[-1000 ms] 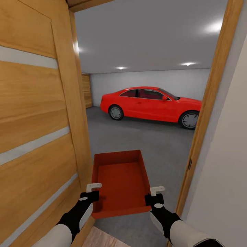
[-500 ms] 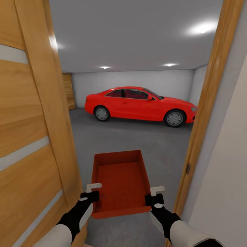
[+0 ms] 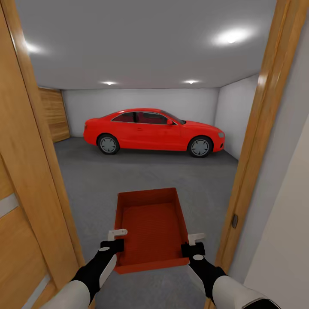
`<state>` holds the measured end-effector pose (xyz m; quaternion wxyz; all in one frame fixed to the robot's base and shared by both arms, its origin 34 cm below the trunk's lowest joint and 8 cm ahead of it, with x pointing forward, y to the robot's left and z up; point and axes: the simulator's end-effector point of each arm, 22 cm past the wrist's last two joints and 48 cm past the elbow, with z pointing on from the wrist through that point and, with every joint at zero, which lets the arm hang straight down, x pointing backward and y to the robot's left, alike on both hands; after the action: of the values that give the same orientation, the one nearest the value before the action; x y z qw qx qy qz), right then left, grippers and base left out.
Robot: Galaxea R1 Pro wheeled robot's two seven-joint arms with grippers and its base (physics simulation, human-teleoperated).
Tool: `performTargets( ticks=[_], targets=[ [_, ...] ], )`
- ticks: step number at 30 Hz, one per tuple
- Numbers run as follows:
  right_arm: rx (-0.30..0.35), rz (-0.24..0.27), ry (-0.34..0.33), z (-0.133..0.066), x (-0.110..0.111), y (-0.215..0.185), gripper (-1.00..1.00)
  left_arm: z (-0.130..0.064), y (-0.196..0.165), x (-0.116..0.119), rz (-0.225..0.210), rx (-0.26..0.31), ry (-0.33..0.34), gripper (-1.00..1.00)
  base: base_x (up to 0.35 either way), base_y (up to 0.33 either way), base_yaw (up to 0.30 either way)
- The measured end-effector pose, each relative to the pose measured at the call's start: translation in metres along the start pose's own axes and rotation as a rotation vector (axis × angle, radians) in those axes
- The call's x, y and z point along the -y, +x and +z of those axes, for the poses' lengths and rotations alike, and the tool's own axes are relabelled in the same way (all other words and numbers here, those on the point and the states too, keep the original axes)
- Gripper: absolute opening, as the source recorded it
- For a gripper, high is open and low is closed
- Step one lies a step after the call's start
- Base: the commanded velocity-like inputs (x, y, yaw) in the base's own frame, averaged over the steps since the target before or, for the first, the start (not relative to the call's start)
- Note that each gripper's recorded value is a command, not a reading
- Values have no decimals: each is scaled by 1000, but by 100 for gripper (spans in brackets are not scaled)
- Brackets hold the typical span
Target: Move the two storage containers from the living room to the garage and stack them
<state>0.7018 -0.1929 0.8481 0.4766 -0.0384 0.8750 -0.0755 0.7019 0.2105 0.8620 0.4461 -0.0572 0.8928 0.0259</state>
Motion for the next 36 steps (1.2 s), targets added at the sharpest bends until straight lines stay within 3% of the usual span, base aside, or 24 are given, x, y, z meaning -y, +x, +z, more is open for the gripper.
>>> performTargets(
  ticks=[11, 21, 36],
  targets=[
    [0, 0, 0, 0, 0, 0, -100, 0, 0, 0, 0, 0, 0, -100, 305, 181, -258],
    [-1, -1, -1, 0, 0, 0, -100, 0, 1, 0, -1, -2, 0, -100, 287, 152, -19],
    [-2, -1, 0, 0, 0, 1, -100, 0, 1, 0, 1, -2, 0, -100, 104, 5, 0]
  ],
)
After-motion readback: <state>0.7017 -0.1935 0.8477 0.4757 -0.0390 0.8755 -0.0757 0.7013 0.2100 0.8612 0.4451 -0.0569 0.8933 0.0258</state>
